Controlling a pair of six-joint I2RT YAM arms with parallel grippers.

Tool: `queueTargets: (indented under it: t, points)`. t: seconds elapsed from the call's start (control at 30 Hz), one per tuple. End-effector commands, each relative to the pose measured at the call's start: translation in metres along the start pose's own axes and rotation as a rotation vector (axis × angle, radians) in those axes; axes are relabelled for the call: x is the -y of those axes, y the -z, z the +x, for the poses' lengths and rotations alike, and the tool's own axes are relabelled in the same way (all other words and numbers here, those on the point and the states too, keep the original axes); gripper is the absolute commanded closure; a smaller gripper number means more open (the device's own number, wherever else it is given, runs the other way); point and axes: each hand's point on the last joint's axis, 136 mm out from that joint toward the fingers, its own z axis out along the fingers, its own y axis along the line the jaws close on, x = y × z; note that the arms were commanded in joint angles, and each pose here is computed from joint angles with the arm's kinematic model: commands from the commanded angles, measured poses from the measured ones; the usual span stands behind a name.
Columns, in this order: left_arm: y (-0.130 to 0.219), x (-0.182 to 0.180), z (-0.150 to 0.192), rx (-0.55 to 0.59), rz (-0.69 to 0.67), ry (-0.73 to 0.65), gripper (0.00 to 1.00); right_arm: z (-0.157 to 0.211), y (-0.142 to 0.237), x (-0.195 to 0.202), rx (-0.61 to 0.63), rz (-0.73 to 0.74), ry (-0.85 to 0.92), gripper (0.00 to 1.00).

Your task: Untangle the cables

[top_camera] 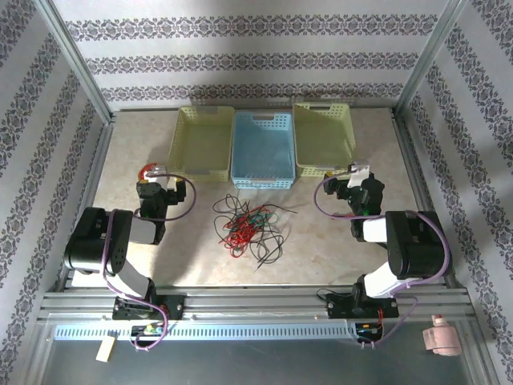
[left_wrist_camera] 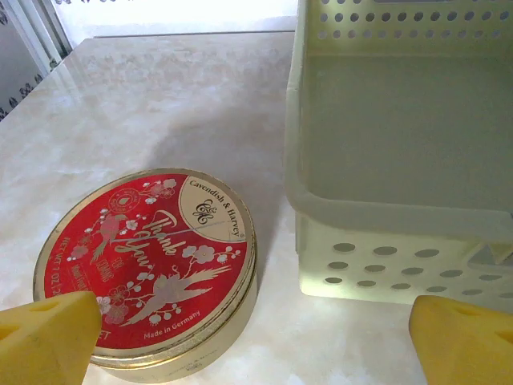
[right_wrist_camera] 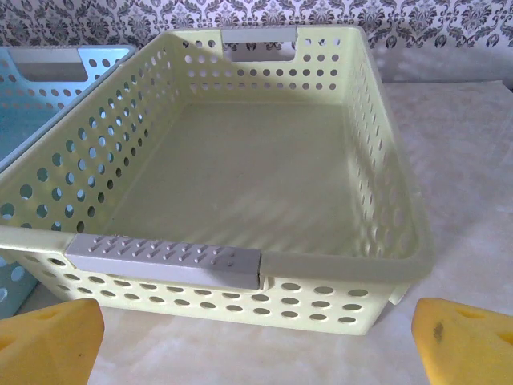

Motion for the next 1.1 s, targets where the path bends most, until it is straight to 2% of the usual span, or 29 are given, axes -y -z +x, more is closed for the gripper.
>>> queueTargets:
  t: [0.0,0.27,0.43,0.53,0.67,0.73,0.8,0.83,0.9,0.93,1.0,1.07]
  points:
    - [-0.002,-0.004,-0.012,0.038,-0.015,0.006,0.01,-0.007,0.0,-0.002,0.025,-0.011,-0.01,0.01]
    - [-0.002,-0.006,-0.014,0.041,-0.024,0.004,0.01,-0.006,-0.001,-0.003,0.022,-0.007,-0.004,0.02]
    - [0.009,-0.009,-0.042,-0.005,-0.041,-0.004,0.01,-0.006,-0.001,0.005,0.02,0.035,-0.019,0.02]
    - [0.028,-0.024,-0.068,0.098,-0.122,0.06,0.01,-0.006,-0.001,0.005,0.02,0.035,-0.019,0.01]
    - [0.057,-0.028,-0.091,0.265,-0.161,0.117,0.01,-0.007,0.0,0.008,0.027,0.054,-0.028,0.01]
    - [0.06,-0.029,-0.089,0.208,-0.197,0.171,0.01,-0.015,0.005,0.012,0.045,0.072,-0.044,0.02]
    - [0.061,-0.022,-0.089,0.073,-0.201,0.188,0.01,-0.031,0.015,0.012,0.036,0.115,-0.025,0.11]
    - [0.064,-0.014,-0.088,0.021,-0.202,0.158,0.01,-0.045,0.021,0.008,0.037,0.152,0.009,0.19]
    - [0.072,0.013,-0.093,0.014,-0.157,0.02,0.01,-0.076,0.039,-0.006,0.114,0.216,0.028,0.33]
    - [0.078,0.027,-0.096,0.037,-0.147,-0.044,0.01,-0.088,0.049,-0.018,0.151,0.24,0.025,0.34]
    - [0.088,0.046,-0.098,0.034,-0.083,-0.052,0.01,-0.087,0.058,-0.053,0.057,0.172,0.034,0.35]
    - [0.098,0.07,-0.091,-0.041,0.052,0.023,0.01,-0.075,0.065,-0.092,-0.086,0.072,-0.007,0.36]
